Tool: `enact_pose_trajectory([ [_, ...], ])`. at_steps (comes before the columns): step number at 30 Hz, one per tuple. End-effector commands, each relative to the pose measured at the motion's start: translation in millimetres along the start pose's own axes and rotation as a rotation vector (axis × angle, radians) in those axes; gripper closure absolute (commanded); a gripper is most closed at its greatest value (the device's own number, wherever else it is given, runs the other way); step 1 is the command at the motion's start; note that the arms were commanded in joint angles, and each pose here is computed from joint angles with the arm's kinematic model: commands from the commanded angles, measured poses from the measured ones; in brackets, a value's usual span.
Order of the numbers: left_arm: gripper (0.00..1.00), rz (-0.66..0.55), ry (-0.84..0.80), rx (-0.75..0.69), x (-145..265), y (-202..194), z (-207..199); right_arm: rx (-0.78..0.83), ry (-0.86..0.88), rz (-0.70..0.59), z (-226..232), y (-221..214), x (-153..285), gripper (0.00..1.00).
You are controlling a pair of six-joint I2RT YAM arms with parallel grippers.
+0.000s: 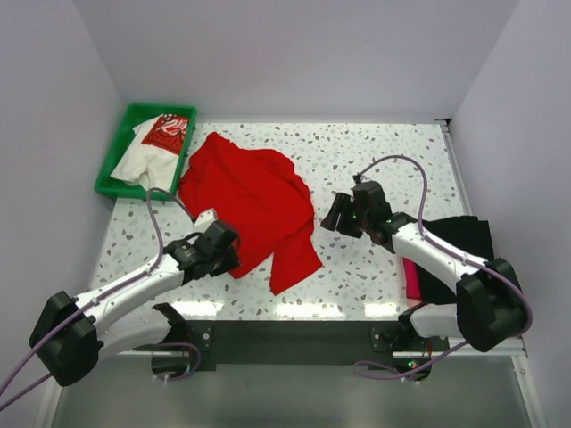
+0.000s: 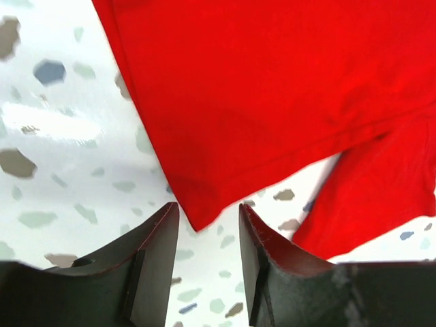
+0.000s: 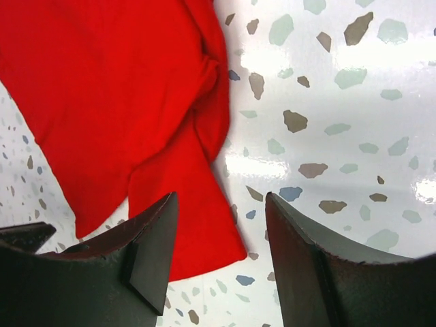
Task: Fold and stack the t-shirts
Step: Flatten the tshirt out
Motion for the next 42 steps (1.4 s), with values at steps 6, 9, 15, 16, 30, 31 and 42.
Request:
enact_pose_trajectory([
  [6, 0.47, 0.012, 0.08, 0.064, -3.2, -26.5, 11.0, -0.002, 0.002, -0.019, -7.4, -8.0, -8.3, 0.43],
  [9, 0.46, 0.017, 0.088, 0.059, -7.7, -30.5, 13.3, -0.006, 0.007, -0.004, -8.4, -13.0, -13.0, 0.43],
  [15, 0.45, 0.008, 0.074, 0.052, -17.4, -30.4, 7.4, 0.004, 0.008, 0.019, -7.2, -19.5, -19.0, 0.43],
  [16, 0.46, 0.008, 0.079, 0.044, -19.9, -30.9, 7.4, 0.008, 0.009, 0.024, -6.5, -21.8, -20.4, 0.43],
  [30, 0.94, -0.076, 0.048, 0.024, -31.8, 0.0, -4.9, 0.078, -0.033, 0.105, -0.5, -64.9, -31.3, 0.44],
  [31, 1.0, -0.088, 0.054, 0.031, -32.1, 7.8, -1.1, 0.094, -0.046, 0.102, 0.1, -68.8, -31.3, 0.44],
  [42, 1.0, -0.336, 0.03, 0.058, 30.9, 103.1, 0.9, 0.189, -0.155, 0.179, -12.2, -114.8, -30.9, 0.57],
])
Point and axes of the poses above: each gripper's point midway between its finger pads, its own x axis back along the fingers, its own z axis along the line the jaws close on, y = z × x, the point moved 1 cm from there along x, back along the fingers, and after that the axes turned 1 degree about x, right-handed, at the moved point
